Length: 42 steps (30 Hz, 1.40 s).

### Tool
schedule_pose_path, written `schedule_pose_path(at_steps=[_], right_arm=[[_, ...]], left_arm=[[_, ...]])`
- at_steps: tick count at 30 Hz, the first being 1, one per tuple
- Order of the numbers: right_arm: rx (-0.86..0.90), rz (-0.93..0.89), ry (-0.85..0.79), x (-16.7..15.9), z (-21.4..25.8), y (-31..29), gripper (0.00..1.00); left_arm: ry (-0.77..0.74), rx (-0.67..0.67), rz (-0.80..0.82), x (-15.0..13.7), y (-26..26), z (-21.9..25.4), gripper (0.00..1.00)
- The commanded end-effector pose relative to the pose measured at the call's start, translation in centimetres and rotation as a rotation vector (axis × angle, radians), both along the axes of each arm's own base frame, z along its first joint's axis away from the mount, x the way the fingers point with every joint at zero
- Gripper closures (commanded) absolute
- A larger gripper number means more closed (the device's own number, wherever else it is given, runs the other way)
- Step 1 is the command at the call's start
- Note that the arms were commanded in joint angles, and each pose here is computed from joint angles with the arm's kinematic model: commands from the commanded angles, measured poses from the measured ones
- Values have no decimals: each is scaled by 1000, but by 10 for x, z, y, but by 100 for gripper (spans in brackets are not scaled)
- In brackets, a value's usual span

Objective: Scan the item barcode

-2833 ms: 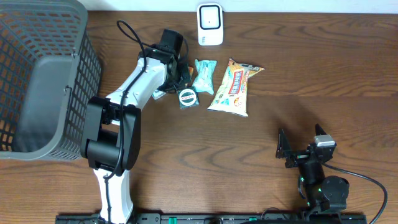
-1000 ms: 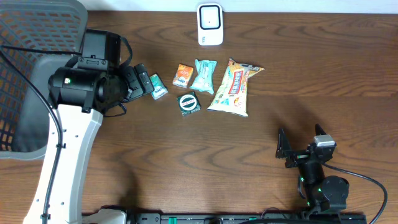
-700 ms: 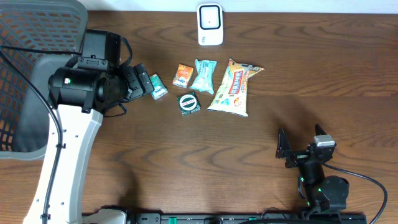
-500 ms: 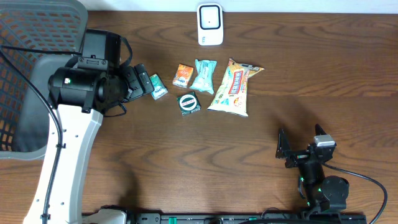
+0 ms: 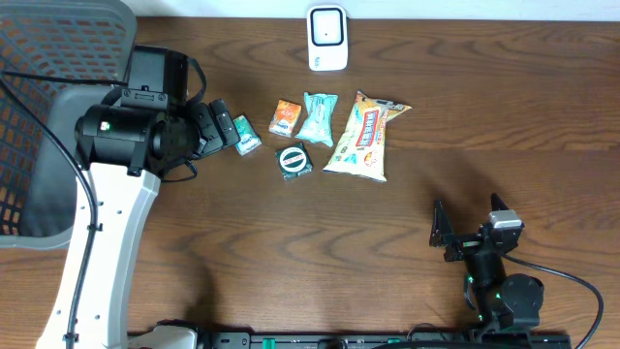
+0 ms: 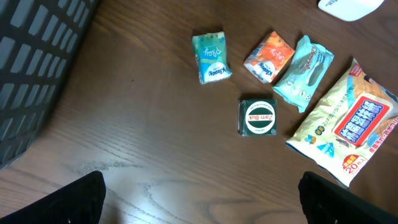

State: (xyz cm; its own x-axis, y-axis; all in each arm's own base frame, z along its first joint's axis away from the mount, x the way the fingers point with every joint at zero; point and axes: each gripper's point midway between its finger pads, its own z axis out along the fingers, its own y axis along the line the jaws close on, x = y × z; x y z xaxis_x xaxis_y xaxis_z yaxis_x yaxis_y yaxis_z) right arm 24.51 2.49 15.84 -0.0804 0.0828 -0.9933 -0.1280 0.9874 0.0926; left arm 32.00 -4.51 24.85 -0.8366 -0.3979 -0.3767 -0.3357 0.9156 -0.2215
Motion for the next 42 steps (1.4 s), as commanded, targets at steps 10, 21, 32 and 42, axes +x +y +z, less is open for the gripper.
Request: schedule_pose_path(at_steps=[10, 21, 32, 42], right_arm=[[150, 95, 17, -3, 2, 17, 1], [849, 338, 52, -19, 53, 52, 1], [573, 366, -611, -69, 209, 27, 1], [204, 373, -287, -3, 235, 56, 1]], left_arm=[[-10, 15, 5, 0, 4, 4, 2], [-10, 16, 5, 0, 4, 4, 2], [-10, 15, 5, 0, 4, 4, 2], [-10, 16, 5, 0, 4, 4, 2]])
